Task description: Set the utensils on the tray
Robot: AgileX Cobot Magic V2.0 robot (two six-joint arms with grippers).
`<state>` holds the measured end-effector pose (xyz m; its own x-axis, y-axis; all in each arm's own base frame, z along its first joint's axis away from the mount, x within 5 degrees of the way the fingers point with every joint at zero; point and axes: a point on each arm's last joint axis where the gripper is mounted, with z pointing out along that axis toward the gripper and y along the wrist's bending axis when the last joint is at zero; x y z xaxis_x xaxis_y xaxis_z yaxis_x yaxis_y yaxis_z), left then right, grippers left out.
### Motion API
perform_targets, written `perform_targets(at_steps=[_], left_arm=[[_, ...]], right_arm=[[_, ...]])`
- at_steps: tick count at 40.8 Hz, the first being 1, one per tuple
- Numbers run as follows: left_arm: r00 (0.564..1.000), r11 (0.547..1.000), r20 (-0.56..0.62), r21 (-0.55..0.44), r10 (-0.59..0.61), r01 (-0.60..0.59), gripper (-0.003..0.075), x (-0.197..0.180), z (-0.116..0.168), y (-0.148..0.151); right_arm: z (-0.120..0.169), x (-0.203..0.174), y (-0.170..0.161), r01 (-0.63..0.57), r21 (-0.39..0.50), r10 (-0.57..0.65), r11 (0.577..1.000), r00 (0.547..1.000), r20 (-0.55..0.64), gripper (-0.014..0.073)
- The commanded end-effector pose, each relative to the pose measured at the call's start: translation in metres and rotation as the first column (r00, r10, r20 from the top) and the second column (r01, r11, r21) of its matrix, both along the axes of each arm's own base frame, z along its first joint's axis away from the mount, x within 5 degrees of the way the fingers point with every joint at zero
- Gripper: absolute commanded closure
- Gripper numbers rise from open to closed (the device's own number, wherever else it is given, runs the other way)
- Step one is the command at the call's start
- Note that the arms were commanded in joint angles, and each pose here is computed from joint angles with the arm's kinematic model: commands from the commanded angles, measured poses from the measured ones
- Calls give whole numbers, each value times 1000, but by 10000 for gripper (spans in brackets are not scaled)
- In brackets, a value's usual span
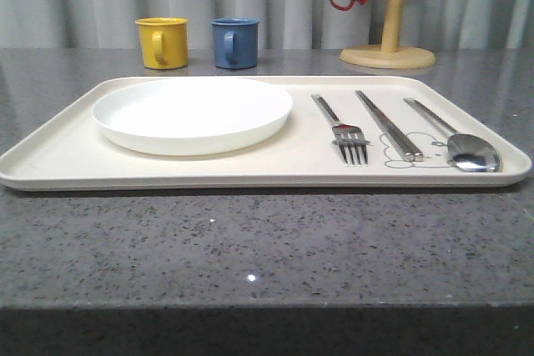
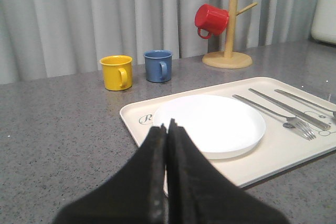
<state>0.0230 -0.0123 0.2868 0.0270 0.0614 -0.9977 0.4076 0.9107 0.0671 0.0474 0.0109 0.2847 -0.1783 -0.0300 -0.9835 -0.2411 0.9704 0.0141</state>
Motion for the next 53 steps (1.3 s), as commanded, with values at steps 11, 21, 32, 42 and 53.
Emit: perform_targets(at_steps=[11, 21, 32, 42, 53], left_arm=[[992, 992, 35, -38, 125, -124, 738, 7, -14, 2], [947, 947, 1, -22, 321, -321, 738, 22, -51, 7], [915, 915, 29, -35, 402, -401, 738, 31, -81, 12], [916, 916, 24, -33, 401, -400, 738, 31, -80, 12], [916, 916, 24, -33, 401, -400, 738, 31, -80, 12]], right_arm=[[13, 1, 0, 0, 5, 0, 1000, 996, 89, 643], [13, 1, 0, 0, 5, 0, 1000, 996, 89, 643], [13, 1, 0, 0, 5, 0, 1000, 996, 89, 643], [13, 1, 0, 0, 5, 0, 1000, 996, 89, 648], [13, 1, 0, 0, 5, 0, 1000, 996, 89, 648]])
